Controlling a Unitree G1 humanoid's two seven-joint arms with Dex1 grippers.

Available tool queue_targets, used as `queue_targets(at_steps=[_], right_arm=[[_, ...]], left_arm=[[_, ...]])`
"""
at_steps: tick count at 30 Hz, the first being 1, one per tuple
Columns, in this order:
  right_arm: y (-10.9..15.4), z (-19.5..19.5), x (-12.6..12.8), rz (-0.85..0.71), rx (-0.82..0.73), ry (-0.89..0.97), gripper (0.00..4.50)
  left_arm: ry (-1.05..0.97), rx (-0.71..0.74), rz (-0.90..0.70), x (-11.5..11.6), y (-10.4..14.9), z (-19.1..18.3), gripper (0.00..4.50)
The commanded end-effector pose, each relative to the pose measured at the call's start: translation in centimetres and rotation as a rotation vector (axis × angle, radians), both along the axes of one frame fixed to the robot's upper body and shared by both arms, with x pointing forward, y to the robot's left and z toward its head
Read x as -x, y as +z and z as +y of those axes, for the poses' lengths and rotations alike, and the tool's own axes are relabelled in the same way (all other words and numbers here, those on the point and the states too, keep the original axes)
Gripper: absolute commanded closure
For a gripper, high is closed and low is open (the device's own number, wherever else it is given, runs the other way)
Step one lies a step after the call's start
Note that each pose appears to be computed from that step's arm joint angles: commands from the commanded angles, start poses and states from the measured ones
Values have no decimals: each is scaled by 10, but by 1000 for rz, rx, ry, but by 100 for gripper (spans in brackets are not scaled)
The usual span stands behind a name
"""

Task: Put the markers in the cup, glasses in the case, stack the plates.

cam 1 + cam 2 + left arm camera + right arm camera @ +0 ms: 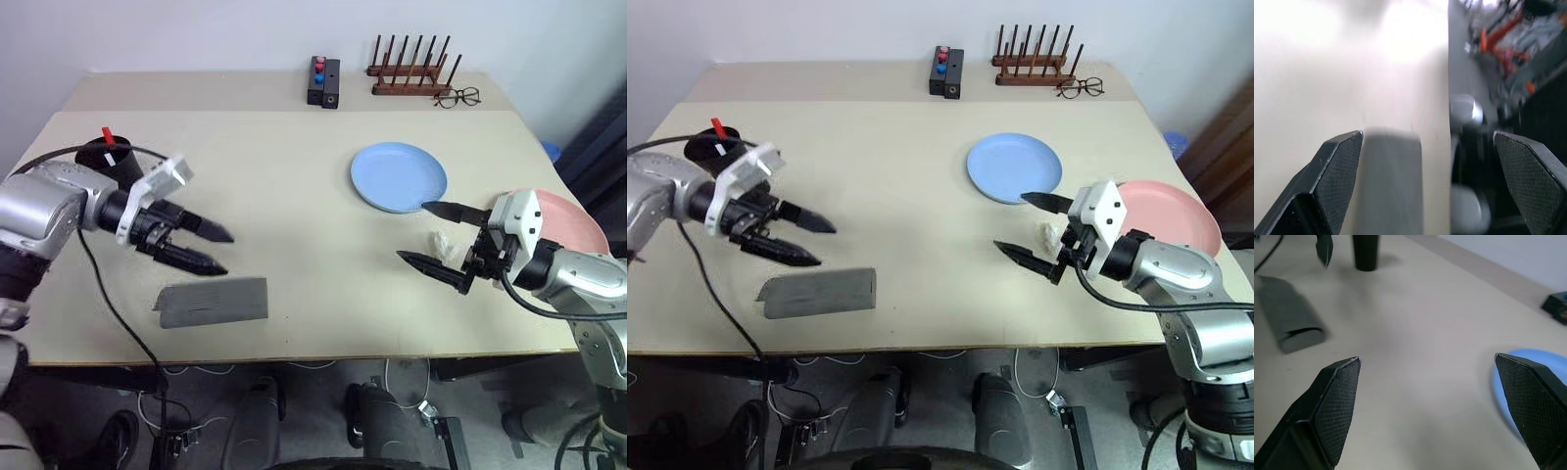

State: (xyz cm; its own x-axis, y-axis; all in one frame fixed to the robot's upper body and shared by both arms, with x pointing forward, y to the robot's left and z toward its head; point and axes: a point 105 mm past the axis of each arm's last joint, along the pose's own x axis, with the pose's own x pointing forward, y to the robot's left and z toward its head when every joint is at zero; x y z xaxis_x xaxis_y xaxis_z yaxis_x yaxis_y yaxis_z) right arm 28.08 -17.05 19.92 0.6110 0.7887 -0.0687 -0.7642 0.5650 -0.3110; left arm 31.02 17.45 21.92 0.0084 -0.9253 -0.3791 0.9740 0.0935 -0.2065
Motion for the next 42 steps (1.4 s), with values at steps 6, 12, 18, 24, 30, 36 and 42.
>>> queue_targets(at_steps=[6,12,18,24,30,36,42], right_arm=[[10,-18,-20,-24,0,-124,0],[-1,-40,-33,2,85,-249,0],[-22,-102,-49,156,189,-562,0],[-38,-148,-43,270,355,-711,0],[-52,-179,-36,378,413,-807,0],[-73,-191,-31,517,356,-862,59],[-76,-193,-30,548,337,-871,346]], left_arm=[[78,245,-267,-24,44,-11,7],[104,269,-321,-29,42,-14,7],[63,392,-256,-13,54,-12,7],[44,379,-291,-10,45,-17,7],[22,370,-287,-3,41,-21,7],[24,357,-300,0,39,-21,0],[29,354,-306,0,40,-21,0]])
